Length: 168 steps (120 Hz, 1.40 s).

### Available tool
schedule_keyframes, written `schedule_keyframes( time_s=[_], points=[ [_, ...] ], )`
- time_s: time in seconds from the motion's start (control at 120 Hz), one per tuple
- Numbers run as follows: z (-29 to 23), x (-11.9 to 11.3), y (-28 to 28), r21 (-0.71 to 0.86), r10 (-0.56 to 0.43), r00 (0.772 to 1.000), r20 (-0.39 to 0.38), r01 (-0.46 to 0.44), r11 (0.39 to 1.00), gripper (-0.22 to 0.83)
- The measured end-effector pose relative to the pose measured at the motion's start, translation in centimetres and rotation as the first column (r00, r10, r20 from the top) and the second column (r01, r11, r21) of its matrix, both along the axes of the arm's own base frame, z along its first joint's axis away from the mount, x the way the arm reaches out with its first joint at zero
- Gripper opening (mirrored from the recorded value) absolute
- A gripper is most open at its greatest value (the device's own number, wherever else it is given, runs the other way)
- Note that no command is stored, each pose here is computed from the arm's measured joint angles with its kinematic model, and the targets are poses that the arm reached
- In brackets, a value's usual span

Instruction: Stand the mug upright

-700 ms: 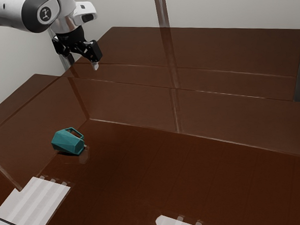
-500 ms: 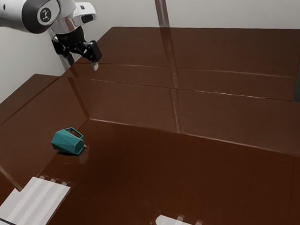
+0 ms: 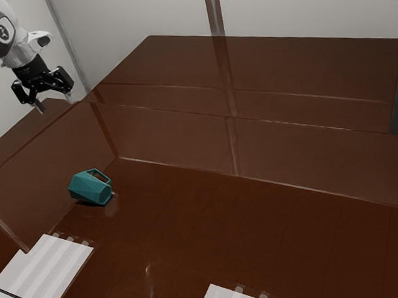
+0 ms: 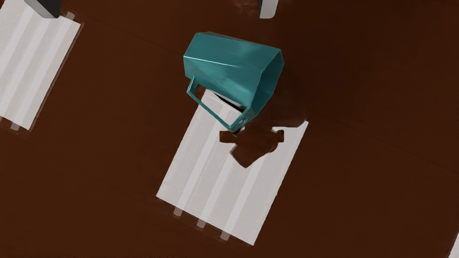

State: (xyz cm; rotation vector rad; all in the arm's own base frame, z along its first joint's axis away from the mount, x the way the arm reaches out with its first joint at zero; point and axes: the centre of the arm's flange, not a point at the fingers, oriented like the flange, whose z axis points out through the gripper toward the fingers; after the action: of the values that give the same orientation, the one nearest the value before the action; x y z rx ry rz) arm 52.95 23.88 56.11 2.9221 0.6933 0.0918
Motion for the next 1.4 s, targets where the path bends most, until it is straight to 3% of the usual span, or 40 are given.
schedule_keyframes(
  time_s=[0.158,0.367,0.6,0.842,1.25,1.4],
  points=[
    [-6.1,1.6,3.9,-0.110,0.006,0.999,-0.052,-0.011,0.994,0.62],
    [-12.4,1.7,9.6,-0.243,-0.003,0.996,-0.092,-0.020,0.970,0.61],
    [-19.9,1.5,10.4,-0.416,-0.110,0.983,-0.145,0.040,0.909,0.62],
    [-23.0,2.2,9.6,-0.519,-0.205,0.974,-0.093,0.128,0.845,0.61],
    [-25.9,-0.3,7.5,-0.656,-0.287,0.955,-0.071,0.171,0.735,0.61],
    [-26.2,0.1,5.7,-0.683,-0.325,0.944,-0.057,0.201,0.702,0.61]
  ],
)
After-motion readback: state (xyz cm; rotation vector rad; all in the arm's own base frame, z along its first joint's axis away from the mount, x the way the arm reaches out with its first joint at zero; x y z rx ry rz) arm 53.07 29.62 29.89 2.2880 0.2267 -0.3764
